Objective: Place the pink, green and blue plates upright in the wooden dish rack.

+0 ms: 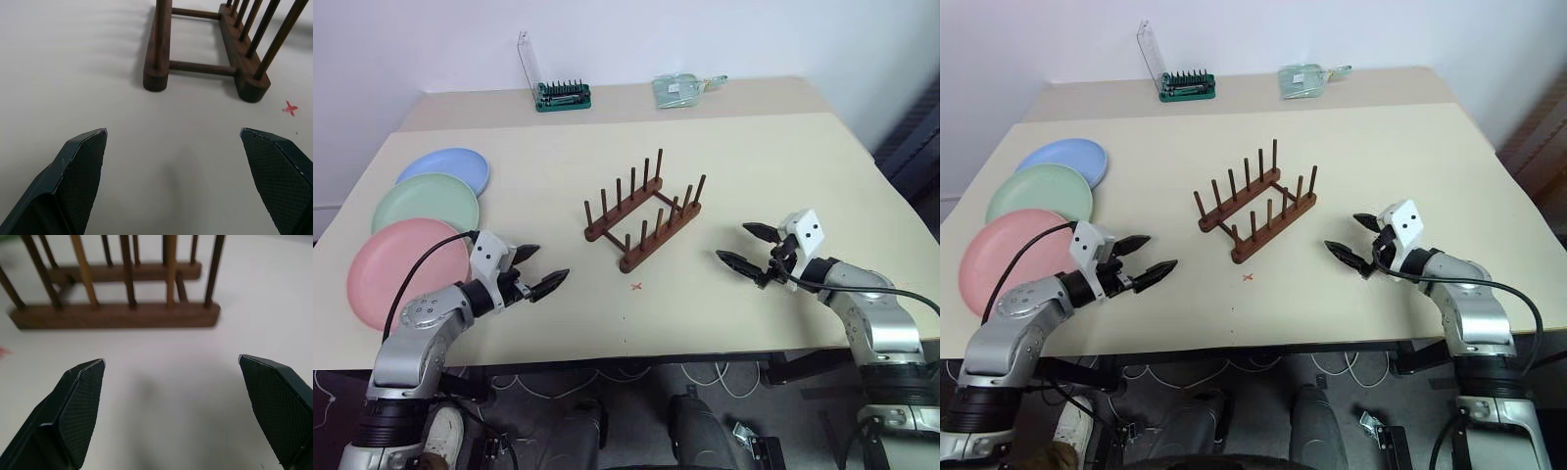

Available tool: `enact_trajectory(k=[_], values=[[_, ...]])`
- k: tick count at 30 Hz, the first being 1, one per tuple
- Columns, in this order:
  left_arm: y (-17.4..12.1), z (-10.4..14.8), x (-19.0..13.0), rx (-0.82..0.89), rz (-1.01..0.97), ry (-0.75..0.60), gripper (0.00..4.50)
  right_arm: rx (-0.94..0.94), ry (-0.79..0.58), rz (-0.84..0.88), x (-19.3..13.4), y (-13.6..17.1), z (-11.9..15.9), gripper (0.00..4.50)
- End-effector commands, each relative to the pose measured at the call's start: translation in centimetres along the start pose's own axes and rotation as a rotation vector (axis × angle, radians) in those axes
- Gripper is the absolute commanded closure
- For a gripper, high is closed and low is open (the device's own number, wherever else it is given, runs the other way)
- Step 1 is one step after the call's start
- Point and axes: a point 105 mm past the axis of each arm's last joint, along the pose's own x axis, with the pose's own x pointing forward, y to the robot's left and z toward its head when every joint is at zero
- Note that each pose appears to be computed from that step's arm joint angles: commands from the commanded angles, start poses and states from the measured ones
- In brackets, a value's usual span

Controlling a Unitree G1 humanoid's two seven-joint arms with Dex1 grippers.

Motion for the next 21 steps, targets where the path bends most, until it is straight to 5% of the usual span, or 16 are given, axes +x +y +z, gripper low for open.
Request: enact_trajectory(k=[1,21], values=[[-0.1,0.8,-0.1,0.031,-0.006,-0.029,0.02,-0.046,-0.031,-0.017,-0.4,-0.7,1.7,0.0],[-8.0,-2.0,7.4,0.117,-0.168,0.052,0.02,-0.05,-0.038,-0.024,0.5,0.2,1.0,0.0]])
